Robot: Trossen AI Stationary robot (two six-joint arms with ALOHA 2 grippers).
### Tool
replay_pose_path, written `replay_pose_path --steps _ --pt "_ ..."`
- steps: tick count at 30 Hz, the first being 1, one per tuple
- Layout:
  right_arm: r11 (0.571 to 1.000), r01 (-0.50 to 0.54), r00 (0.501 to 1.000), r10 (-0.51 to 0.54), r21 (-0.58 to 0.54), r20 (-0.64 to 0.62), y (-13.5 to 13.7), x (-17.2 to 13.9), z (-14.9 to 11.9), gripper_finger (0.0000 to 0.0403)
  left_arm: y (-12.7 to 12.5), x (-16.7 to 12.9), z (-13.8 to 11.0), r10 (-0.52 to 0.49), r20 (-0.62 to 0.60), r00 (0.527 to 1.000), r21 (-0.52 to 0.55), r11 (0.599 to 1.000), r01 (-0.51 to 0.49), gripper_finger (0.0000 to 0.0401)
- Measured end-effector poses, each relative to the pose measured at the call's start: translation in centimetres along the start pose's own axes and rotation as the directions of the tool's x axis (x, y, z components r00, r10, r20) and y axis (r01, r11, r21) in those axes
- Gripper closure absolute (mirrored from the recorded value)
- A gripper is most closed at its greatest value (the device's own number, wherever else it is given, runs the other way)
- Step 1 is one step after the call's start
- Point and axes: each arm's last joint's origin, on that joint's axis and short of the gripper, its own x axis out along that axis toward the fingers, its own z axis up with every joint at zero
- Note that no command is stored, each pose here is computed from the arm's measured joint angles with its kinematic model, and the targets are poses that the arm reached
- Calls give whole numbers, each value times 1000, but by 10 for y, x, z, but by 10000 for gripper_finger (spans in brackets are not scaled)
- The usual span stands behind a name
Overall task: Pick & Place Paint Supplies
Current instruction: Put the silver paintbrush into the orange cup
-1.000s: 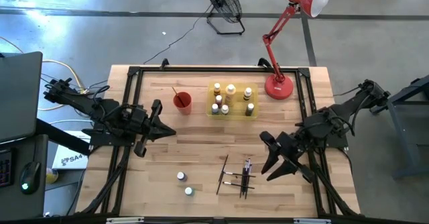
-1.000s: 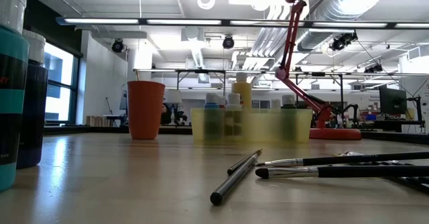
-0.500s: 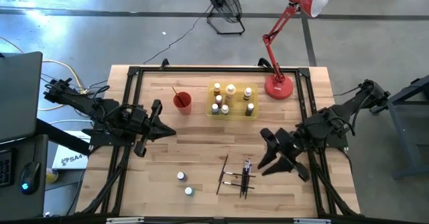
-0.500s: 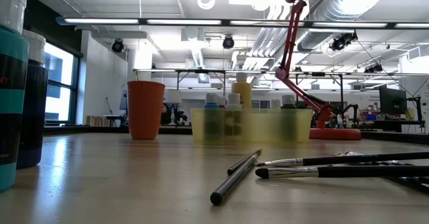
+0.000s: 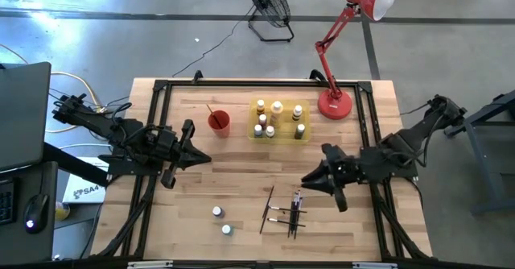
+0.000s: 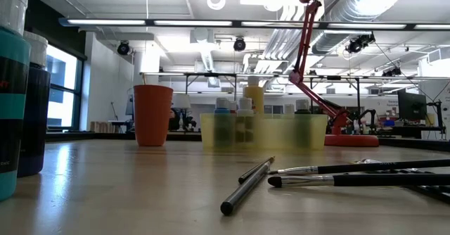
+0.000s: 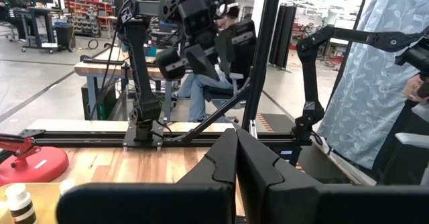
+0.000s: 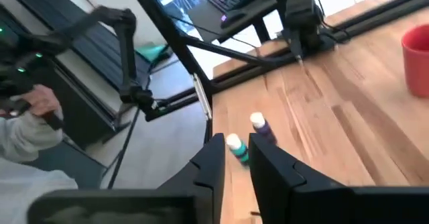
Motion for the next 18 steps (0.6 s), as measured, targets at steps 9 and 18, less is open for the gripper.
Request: replay_pose_path --steps 9,18 --pt "998 50 991 -46 28 -125 0 29 -22 369 0 0 0 0 -1 1000 0 1000 0 401" --pt "960 255 874 -177 117 -453 -15 61 -68 369 1 0 -3 4 -32 999 8 1000 -4 401"
